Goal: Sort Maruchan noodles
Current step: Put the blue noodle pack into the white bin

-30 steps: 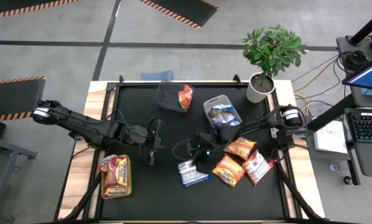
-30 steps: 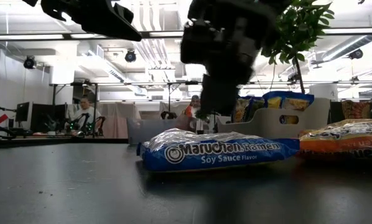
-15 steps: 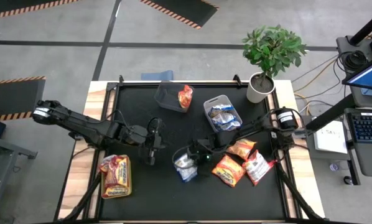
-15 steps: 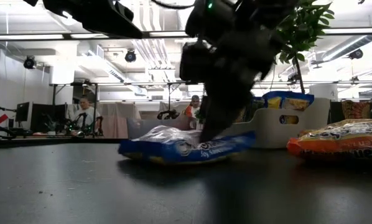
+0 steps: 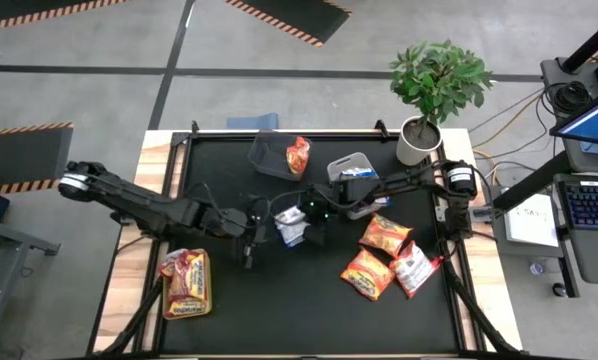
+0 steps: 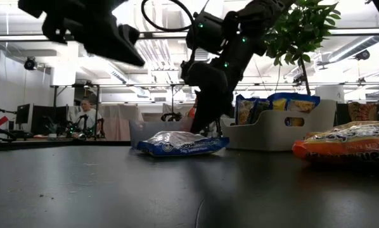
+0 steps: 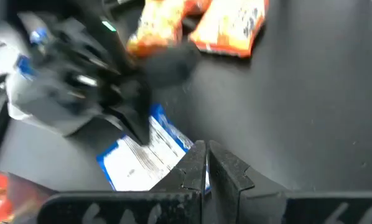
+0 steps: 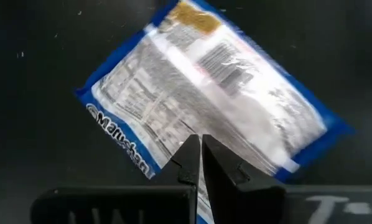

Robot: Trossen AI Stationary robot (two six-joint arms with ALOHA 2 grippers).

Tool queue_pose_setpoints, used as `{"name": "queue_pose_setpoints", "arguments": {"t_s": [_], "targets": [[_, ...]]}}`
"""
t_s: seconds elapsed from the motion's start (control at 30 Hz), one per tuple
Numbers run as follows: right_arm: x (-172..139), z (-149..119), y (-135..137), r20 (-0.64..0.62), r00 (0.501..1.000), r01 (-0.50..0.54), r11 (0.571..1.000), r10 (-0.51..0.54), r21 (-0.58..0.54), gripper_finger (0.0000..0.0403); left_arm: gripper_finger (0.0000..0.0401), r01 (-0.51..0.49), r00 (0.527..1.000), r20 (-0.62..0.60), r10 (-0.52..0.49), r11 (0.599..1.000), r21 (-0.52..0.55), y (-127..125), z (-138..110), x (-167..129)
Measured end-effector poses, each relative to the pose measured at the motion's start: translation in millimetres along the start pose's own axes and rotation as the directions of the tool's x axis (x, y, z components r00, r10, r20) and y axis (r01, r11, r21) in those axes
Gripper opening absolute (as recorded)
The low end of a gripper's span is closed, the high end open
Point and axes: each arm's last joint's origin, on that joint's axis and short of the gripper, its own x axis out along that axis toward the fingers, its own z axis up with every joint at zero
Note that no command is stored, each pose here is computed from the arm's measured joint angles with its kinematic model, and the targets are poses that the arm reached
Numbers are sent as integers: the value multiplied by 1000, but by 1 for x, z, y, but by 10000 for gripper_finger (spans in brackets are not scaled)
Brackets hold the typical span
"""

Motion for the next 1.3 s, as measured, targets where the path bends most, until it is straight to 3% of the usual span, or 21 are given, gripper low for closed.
{"name": "queue_pose_setpoints", "arguments": {"t_s": [0.37,0.57,0.7,0.93,1.13,1.3], "targets": [[-24,11,4,-119,993,47,978,-23,205,9,0,-8,999,-53,10,999,35,-4,-19,50],[-28,7,0,-181,983,64,970,-21,236,26,0,2,997,-78,-1,1000,5,7,-30,67],[-29,7,-3,-191,982,56,961,-3,270,74,0,5,993,-115,-7,1000,-11,13,-39,75],[-29,10,-7,-161,987,77,949,-29,304,194,0,-19,983,-184,14,999,-26,23,-59,75],[-27,13,-9,-133,991,72,935,-26,347,275,0,-4,989,-149,-6,998,-65,28,-77,75],[-27,14,-12,-119,991,105,924,-66,366,316,0,-18,993,-117,8,996,-82,30,-90,73]]}}
